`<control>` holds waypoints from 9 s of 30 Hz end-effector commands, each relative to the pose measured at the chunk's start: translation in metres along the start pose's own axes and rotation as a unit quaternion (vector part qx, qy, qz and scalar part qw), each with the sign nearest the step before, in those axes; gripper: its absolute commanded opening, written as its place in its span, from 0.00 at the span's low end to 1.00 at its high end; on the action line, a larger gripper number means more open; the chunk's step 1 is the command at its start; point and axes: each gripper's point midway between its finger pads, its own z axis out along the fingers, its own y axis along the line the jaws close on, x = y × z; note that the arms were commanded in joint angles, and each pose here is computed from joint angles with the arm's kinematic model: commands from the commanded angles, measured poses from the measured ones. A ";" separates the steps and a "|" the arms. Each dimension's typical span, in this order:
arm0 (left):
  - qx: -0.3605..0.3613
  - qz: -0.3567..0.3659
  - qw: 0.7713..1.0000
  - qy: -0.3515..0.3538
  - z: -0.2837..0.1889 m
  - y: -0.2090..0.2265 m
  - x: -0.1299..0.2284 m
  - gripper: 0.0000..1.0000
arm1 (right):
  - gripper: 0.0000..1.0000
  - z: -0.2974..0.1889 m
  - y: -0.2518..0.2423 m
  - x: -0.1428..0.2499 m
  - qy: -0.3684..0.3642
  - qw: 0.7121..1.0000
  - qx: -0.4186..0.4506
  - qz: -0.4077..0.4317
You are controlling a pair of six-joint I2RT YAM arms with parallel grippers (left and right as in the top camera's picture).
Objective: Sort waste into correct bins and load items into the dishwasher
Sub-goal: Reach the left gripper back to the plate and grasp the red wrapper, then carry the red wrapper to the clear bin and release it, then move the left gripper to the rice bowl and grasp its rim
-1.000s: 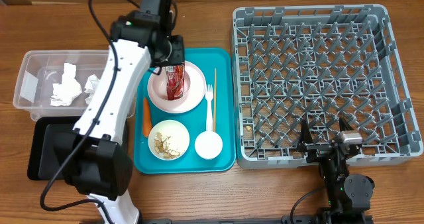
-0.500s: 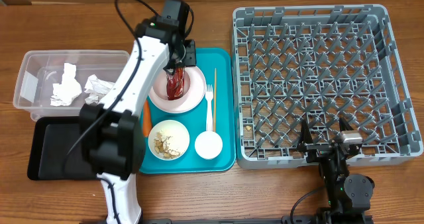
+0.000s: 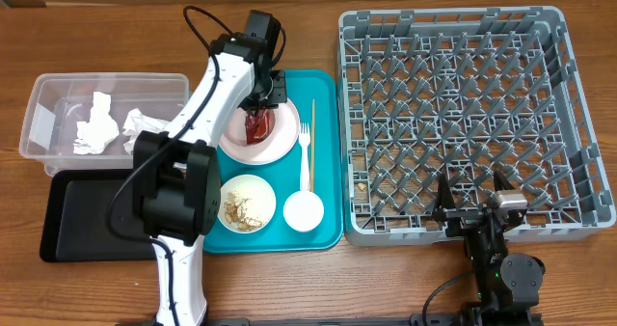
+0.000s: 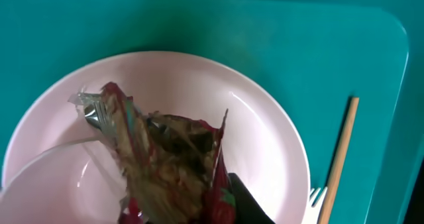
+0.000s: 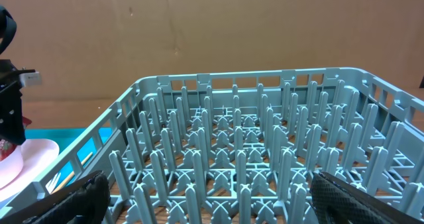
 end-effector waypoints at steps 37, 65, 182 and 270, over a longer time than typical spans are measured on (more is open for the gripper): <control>-0.023 -0.021 0.997 -0.074 -0.056 0.008 -0.025 0.40 | 1.00 0.000 -0.001 0.001 -0.004 1.000 0.001 0.002; -0.032 -0.013 0.999 -0.041 -0.009 0.006 -0.020 0.04 | 1.00 0.000 -0.001 0.001 -0.004 1.000 0.001 0.002; -0.045 -0.022 0.991 0.127 -0.178 0.032 0.121 0.25 | 1.00 0.000 -0.001 0.001 -0.004 1.000 0.001 0.002; -0.086 -0.049 0.986 0.131 -0.012 0.012 0.197 0.13 | 1.00 0.000 -0.001 0.001 -0.004 1.000 0.001 0.002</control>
